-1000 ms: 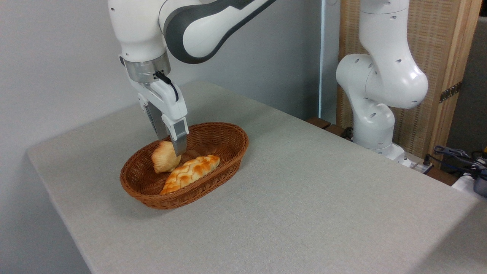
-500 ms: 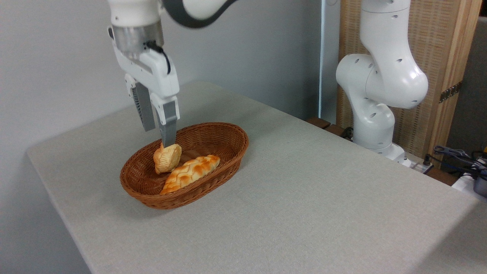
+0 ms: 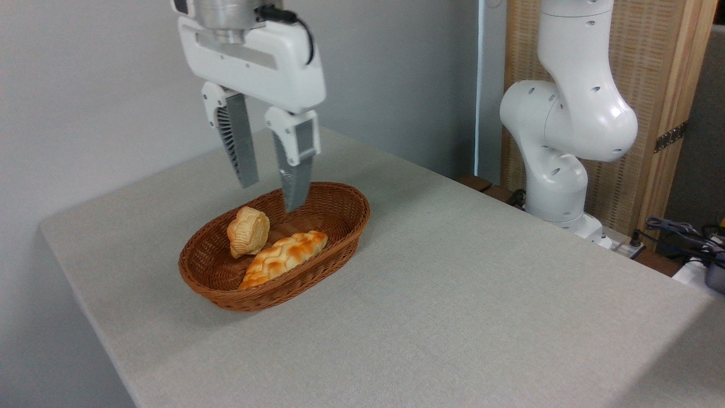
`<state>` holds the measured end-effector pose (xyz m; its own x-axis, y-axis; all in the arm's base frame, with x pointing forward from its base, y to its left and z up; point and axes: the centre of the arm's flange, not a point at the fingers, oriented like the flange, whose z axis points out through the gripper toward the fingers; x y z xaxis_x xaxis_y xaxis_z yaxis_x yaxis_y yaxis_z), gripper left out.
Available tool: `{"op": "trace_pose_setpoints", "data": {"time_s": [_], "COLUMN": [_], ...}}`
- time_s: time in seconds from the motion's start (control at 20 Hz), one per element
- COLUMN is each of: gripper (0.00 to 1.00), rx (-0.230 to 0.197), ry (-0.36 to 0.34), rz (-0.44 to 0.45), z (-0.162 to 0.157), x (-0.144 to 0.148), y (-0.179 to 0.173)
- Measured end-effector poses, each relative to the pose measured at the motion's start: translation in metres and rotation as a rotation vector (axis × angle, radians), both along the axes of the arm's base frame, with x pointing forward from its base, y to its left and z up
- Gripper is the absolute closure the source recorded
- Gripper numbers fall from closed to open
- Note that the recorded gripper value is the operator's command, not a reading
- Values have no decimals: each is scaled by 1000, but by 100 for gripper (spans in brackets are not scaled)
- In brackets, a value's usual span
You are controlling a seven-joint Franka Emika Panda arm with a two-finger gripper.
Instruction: Put bread into the basket
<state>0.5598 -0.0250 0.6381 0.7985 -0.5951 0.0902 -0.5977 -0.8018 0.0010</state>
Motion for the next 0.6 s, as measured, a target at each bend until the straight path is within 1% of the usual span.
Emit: {"op": "trace_pose_setpoints", "data": {"time_s": [0.15, 0.4, 0.6], "gripper": [0, 0, 0], "rx": [0, 0, -18], "ry": [5, 19, 39], "rz": [8, -14, -19], "z": [3, -1, -3], "x": [-3, -5, -7], "y": [5, -8, -11]}}
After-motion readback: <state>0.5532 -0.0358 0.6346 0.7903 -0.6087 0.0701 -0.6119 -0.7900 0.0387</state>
